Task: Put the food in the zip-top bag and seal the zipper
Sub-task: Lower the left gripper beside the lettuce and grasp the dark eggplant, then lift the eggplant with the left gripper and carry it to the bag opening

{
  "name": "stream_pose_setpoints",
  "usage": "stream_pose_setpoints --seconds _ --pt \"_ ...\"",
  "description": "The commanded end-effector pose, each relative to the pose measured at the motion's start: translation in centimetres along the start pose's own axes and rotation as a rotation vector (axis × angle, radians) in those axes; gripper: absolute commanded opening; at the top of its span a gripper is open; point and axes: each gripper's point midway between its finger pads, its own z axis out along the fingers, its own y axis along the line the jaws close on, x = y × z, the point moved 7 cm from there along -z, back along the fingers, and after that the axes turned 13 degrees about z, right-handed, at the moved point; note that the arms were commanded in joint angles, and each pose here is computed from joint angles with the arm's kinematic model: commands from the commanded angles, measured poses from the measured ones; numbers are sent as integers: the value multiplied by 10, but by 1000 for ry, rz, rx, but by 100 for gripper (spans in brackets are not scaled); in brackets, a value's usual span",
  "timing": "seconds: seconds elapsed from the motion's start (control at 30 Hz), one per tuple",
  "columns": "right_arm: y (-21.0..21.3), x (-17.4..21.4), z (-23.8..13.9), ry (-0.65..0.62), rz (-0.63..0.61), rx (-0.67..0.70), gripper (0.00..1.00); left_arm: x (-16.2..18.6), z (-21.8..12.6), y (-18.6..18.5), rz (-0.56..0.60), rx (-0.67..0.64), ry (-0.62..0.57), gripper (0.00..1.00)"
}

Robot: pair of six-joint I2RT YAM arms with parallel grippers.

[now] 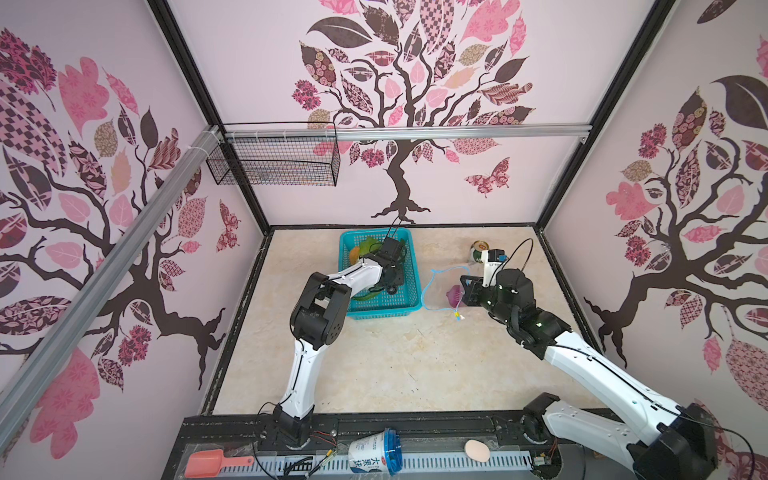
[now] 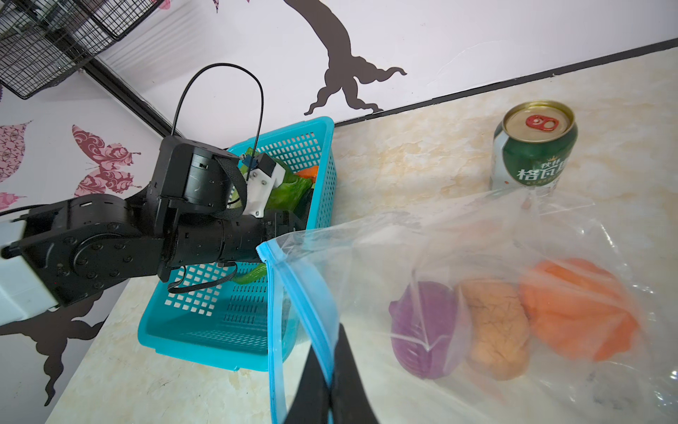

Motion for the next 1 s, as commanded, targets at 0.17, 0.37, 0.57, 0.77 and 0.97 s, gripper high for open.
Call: stream_pose_setpoints --seconds 0.17,0.37,0.57,0.77,0.97 --pt "2 -4 -7 -23 -7 -2 0 12 -13 9 -19 -3 -11 36" --pt "3 -5 -8 -26 -3 -6 0 14 -36 4 -51 71 -53 29" --pt "3 -6 -9 -27 -5 -4 0 10 -63 -9 -90 221 -107 29" --pt "2 -6 -10 -28 -5 4 0 -3 -97 -15 -115 298 -212 29" --pt "3 -6 -7 -21 -6 5 0 -14 -134 -15 -112 322 -313 30"
